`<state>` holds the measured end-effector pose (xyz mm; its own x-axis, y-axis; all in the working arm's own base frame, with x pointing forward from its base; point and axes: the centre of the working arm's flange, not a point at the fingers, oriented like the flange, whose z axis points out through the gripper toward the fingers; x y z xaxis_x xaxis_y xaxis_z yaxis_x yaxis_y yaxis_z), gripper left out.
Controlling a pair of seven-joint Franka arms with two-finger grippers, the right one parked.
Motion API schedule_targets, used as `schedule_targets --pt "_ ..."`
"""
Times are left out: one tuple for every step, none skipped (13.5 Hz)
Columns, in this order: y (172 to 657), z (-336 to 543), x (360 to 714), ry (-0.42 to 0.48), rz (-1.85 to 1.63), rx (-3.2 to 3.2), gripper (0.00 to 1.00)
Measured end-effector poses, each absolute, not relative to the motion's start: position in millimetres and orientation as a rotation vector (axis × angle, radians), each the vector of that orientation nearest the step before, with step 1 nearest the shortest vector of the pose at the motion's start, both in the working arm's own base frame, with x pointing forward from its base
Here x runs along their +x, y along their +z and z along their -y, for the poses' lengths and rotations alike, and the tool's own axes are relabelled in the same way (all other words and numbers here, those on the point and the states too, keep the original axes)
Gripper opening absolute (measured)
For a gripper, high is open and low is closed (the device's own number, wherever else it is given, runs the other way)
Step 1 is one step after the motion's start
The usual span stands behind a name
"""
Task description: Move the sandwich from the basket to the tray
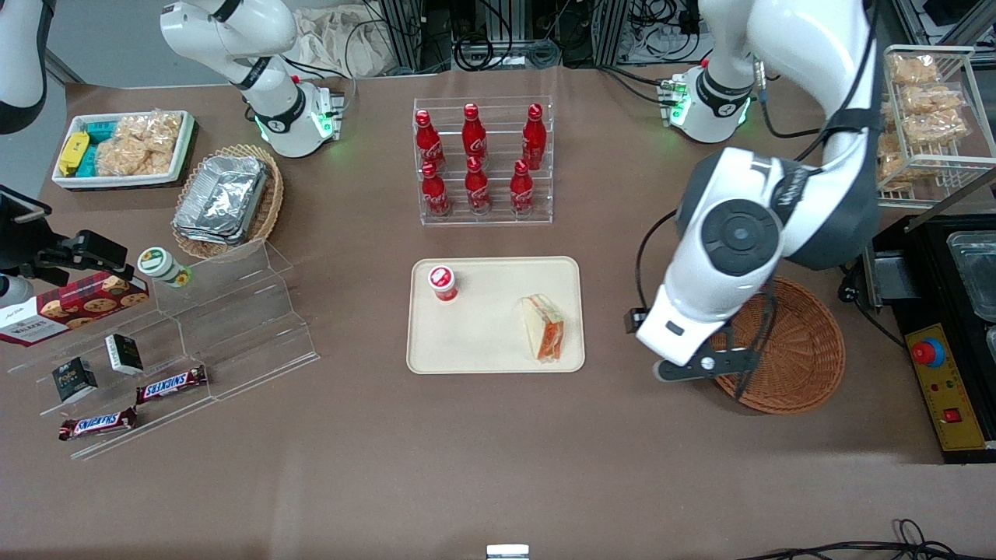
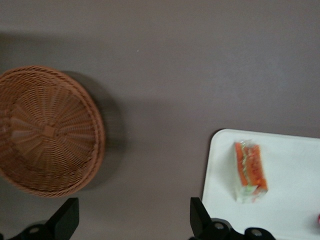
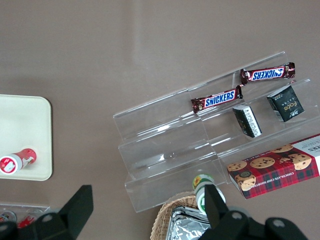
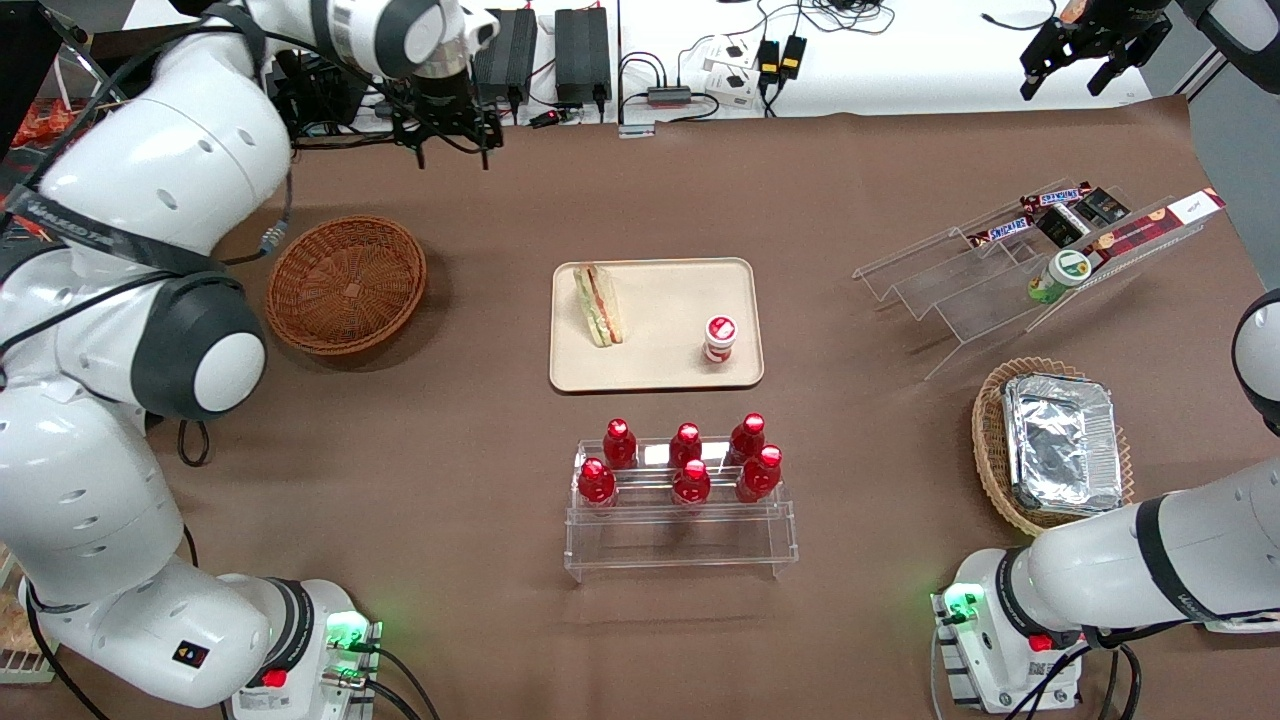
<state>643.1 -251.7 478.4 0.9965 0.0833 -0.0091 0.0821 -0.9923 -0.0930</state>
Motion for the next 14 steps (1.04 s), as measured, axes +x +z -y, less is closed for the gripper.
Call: schedule_targets --pt "489.5 234.2 643.4 0.035 0.119 -3.045 1.0" --pt "500.6 216.5 643.2 0.047 0.122 -3.044 1.0" --pt "511.1 199.5 642.6 0.058 0.129 -3.043 1.0" --pt "520.2 185.0 641.1 0.07 0.134 -3.043 1.0" --pt "528.4 171.3 639.7 0.08 0.128 -3.043 1.0" --pt "535.8 156.4 638.6 0.091 0.111 -3.044 1.0" --pt "543.1 141.0 637.4 0.101 0.096 -3.046 1.0" --pt "550.5 123.9 636.0 0.111 0.089 -3.048 1.0" --pt "558.1 105.0 634.7 0.117 0.081 -3.051 1.0" --pt "565.4 85.6 633.9 0.114 0.069 -3.055 1.0" --pt "572.0 64.4 632.9 0.112 0.053 -3.06 1.0" --pt "577.0 43.7 631.8 0.114 0.032 -3.064 1.0" --pt "581.5 24.5 630.4 0.113 0.006 -3.069 1.0" --pt "585.8 9.2 628.8 0.108 -0.015 -3.075 1.0"
